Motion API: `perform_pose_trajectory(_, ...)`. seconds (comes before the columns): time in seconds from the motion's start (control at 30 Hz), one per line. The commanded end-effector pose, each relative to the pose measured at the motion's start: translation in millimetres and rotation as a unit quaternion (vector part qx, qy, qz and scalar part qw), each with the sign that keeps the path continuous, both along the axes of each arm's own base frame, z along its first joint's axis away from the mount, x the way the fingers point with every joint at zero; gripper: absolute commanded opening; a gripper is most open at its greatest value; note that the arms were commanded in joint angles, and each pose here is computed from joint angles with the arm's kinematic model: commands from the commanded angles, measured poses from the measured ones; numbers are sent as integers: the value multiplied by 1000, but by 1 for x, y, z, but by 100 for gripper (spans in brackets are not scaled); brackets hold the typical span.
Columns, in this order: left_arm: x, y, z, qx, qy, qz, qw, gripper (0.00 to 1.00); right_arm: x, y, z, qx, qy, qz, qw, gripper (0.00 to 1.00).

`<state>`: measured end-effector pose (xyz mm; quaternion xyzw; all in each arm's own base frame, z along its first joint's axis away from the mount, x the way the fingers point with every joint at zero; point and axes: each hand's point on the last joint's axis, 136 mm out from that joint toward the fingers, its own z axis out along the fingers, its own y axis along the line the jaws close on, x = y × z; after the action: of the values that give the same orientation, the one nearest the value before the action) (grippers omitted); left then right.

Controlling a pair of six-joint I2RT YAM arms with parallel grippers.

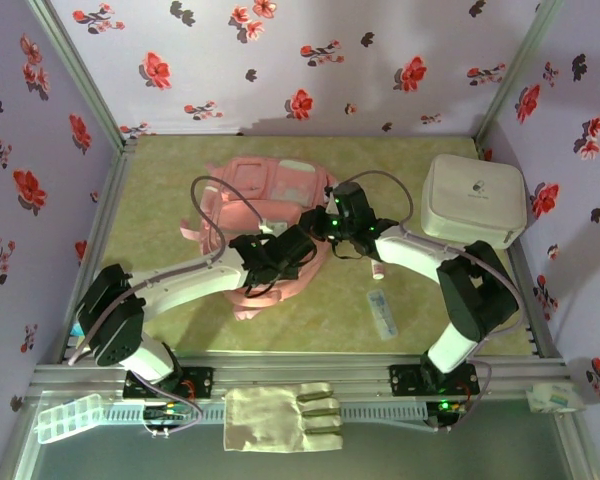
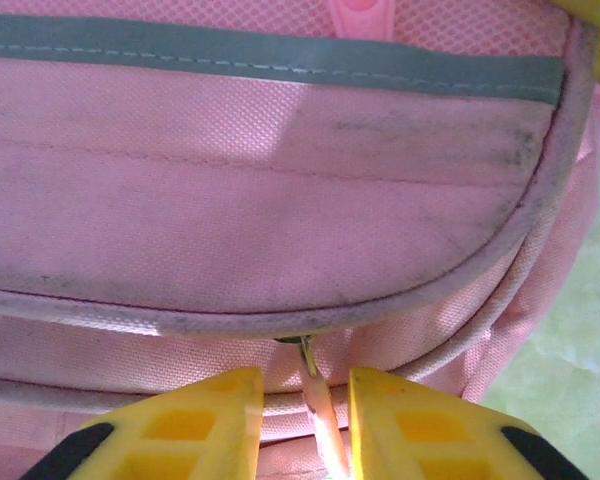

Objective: Pack the student bag

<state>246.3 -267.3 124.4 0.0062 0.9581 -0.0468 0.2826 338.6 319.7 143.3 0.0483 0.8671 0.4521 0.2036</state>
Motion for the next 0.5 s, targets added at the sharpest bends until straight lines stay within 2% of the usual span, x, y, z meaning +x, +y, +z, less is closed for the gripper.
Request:
perform_pose_trajectory(0.0, 3, 7, 5, 16, -15, 22, 1000, 22, -6, 5, 35, 35, -44, 29, 998, 8)
perform_pose_trajectory(0.13, 3, 9, 7, 17, -19, 20, 999, 13, -3, 0, 30, 24, -47, 20, 998, 7)
perform_pose_trajectory(0.23, 2, 10, 8, 18, -21, 15, 999, 0, 2, -5, 29, 16, -49, 8, 999, 6)
perform_pose_trajectory(0.47, 6, 20, 17, 15, -37, -2, 999, 0, 22, -37, 18, -40, -57, -49, 996, 4)
